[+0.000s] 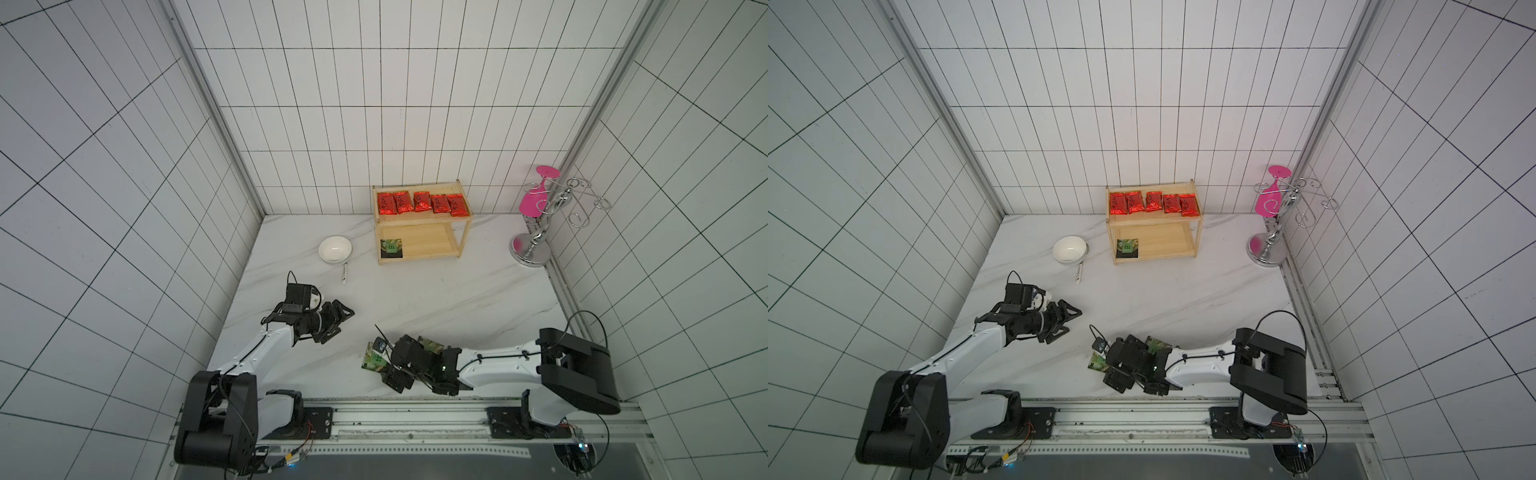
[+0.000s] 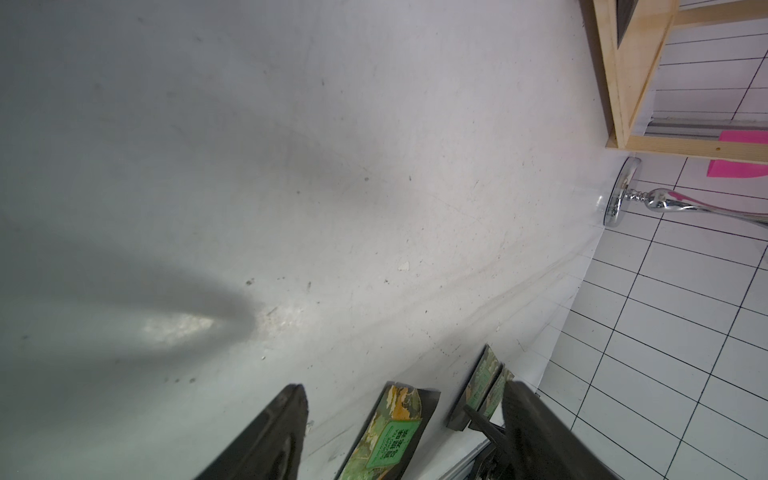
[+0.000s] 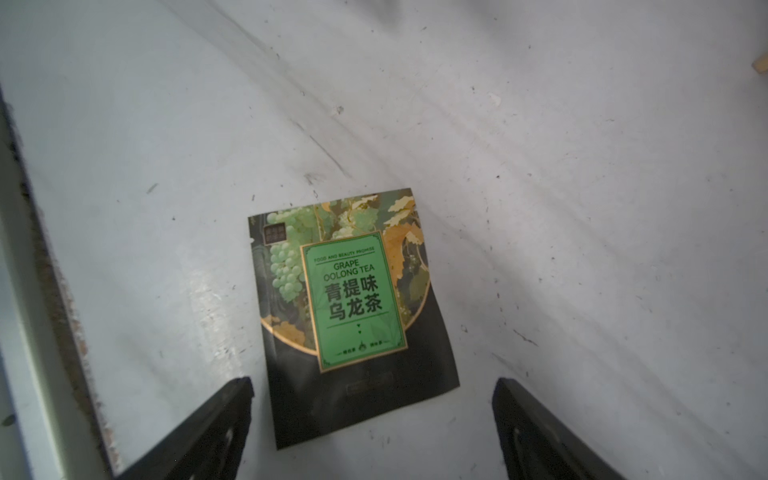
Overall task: Place the tea bags on the shelf by color
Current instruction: Move the tea bag to the center of the board.
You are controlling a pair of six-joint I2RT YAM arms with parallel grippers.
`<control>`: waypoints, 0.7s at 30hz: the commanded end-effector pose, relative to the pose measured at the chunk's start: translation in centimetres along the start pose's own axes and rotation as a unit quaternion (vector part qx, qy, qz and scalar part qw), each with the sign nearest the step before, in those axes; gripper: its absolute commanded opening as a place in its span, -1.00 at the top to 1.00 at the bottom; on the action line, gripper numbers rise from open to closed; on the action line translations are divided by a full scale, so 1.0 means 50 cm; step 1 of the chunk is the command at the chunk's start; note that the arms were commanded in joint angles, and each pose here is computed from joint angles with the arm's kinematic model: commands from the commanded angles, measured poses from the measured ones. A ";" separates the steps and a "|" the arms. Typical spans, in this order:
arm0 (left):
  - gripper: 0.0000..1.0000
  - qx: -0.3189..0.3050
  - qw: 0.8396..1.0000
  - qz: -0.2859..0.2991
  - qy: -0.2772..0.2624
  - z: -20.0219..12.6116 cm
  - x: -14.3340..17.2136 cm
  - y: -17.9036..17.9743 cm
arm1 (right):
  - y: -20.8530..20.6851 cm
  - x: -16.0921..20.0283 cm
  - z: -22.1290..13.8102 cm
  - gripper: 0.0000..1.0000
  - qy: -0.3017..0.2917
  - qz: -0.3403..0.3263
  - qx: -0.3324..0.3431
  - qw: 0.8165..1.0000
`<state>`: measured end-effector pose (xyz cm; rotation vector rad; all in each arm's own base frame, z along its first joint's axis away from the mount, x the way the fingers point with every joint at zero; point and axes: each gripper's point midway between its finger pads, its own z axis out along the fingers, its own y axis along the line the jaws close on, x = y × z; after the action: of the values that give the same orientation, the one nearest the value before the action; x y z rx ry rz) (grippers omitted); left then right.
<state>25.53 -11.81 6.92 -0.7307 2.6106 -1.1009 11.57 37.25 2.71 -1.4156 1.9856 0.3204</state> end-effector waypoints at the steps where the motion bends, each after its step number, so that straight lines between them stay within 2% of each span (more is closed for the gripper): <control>1: -0.55 0.010 1.000 0.006 -0.001 0.000 0.005 0.002 | -0.043 0.013 0.046 -0.95 0.026 -0.023 0.058 0.998; 7: -0.55 0.013 1.000 0.005 0.008 0.006 0.018 0.014 | -0.111 0.000 0.095 -0.95 0.034 0.032 0.070 0.996; 11: -0.54 0.027 0.999 0.018 0.009 0.002 0.019 -0.004 | -0.145 -0.005 0.111 -0.90 0.036 0.061 0.070 0.995; 14: -0.41 0.040 0.998 0.046 0.004 0.010 0.026 -0.037 | -0.153 -0.058 0.062 -0.84 0.002 0.100 0.035 0.994; 16: -0.38 0.059 0.995 0.074 0.011 0.034 0.047 -0.082 | -0.133 -0.121 -0.001 -0.75 -0.052 0.139 -0.026 0.989; 18: -0.27 0.057 0.994 0.092 0.017 0.056 0.054 -0.108 | -0.140 -0.134 -0.037 -0.71 -0.081 0.191 -0.047 0.977; 21: -0.13 0.038 0.994 0.096 0.029 0.089 0.046 -0.116 | -0.171 -0.109 -0.051 -0.47 -0.102 0.274 -0.086 0.952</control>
<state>24.60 -18.55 7.12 -0.4435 2.6703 -1.2014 19.92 38.00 10.74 -0.9731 2.0665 0.6730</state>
